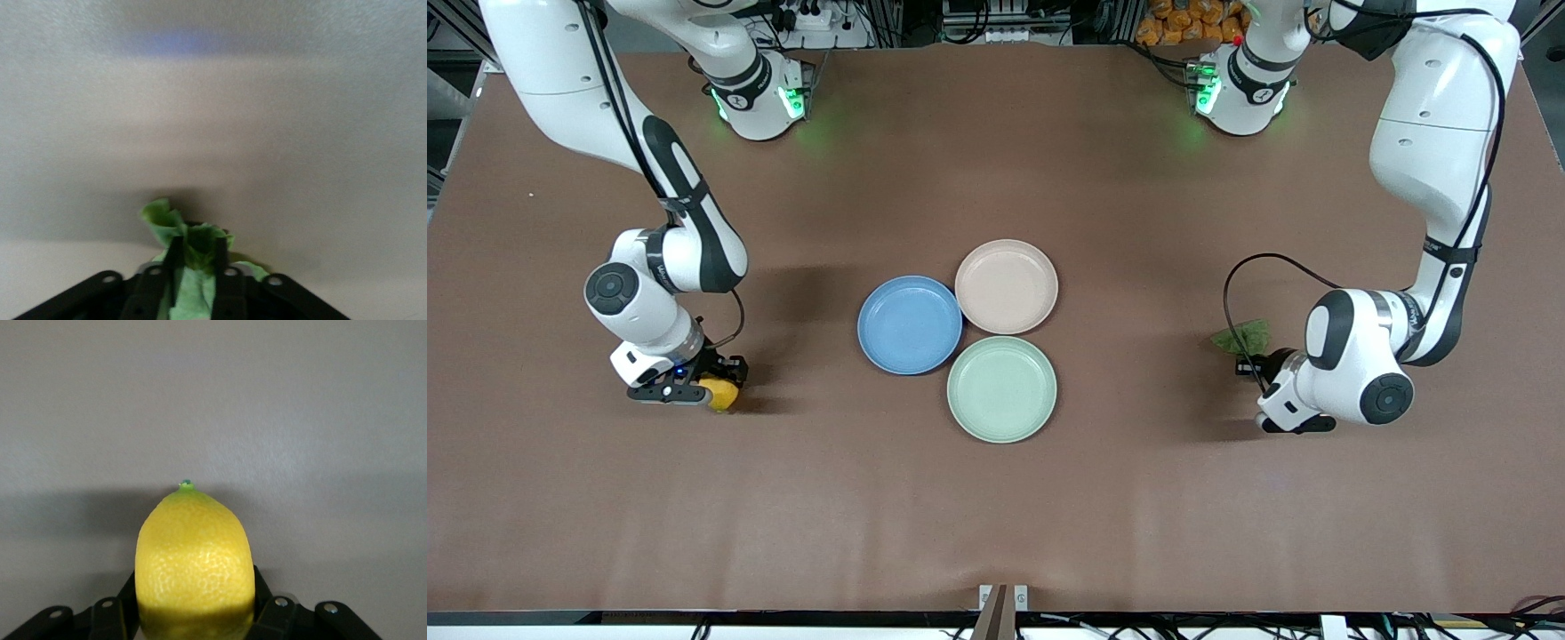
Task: Place lemon and lettuce in plates
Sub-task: 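Close the right gripper on the lemon while the left gripper grasps the lettuce, then carry the lemon over the blue plate while the left gripper carries lettuce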
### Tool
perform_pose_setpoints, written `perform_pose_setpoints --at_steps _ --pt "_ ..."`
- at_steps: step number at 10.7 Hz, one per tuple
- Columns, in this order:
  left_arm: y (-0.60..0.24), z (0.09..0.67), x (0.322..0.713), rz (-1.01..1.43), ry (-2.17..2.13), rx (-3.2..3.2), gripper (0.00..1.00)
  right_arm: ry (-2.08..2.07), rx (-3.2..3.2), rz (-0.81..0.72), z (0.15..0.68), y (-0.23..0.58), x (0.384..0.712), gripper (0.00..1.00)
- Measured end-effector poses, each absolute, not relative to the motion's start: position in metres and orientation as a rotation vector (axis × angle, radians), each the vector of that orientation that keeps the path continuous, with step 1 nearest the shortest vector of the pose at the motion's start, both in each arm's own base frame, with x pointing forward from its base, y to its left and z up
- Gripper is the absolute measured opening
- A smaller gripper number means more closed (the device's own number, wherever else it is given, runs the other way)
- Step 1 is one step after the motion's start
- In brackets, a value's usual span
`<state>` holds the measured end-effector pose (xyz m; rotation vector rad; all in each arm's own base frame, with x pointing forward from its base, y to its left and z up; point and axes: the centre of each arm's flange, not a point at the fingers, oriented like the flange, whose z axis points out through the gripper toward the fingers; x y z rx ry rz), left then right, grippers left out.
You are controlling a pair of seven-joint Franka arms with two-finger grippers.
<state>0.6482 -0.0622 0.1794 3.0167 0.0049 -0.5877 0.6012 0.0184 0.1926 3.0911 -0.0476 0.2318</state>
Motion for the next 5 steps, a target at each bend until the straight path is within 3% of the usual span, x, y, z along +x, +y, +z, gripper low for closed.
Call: perform_pose_setpoints --at_steps 1,3,5 --pt "-0.062 0.184 0.649 -0.58 0.005 3.018 0.07 -0.055 3.095 0.257 0.199 0.026 0.607 0.63" --pt "-0.065 0.196 0.649 -0.586 0.016 2.998 0.04 -0.107 3.132 0.311 0.217 0.091 0.614 0.63" --pt "-0.078 0.23 0.649 -0.61 0.095 2.93 0.02 -0.168 3.172 0.289 0.235 0.198 0.601 0.63"
